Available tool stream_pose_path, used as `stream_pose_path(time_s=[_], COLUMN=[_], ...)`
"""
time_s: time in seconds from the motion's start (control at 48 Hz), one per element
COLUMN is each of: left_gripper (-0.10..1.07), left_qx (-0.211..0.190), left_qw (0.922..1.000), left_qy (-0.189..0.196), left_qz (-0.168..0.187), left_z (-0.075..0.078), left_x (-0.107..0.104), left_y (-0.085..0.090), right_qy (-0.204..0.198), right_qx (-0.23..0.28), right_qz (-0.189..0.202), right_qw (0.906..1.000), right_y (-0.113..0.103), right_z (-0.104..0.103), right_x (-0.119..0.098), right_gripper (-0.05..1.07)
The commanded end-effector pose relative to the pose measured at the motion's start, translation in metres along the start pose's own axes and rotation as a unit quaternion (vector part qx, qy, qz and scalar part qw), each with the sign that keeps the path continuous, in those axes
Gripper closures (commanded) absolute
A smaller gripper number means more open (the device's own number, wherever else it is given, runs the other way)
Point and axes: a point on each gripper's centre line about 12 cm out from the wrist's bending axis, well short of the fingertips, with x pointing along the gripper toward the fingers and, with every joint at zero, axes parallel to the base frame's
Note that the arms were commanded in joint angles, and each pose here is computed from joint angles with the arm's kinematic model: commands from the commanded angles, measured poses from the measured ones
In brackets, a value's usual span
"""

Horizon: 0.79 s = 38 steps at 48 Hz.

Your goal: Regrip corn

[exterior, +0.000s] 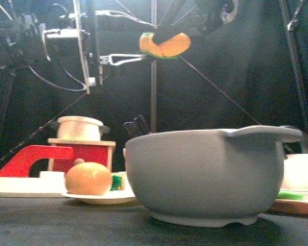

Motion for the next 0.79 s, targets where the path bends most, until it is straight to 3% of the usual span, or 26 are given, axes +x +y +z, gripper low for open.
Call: stream_pose_path(time_s=[0.0,0.771], left_gripper=[0.25,0.25], left_qx=[-0.006,-0.005], left_qw=[0.9999,0.9999], left_qy=[-0.013,-0.012], left_qz=[-0.008,-0.007], left_z=[0.0053,0.0043], left_x=[0.0055,0.0055], left_y=[-0.0061,-0.0054], right_qy=[-0.014,-0.013], right_qx=[0.012,0.006], right_qz=[-0.002,0.0], right_qw=[0.9998,0.9999], right_y=[-0.0052,-0.0029], right_z=[0.0122,0.011], right_x=[-0.0036,-0.0025], right_gripper=[-0.01,0.02])
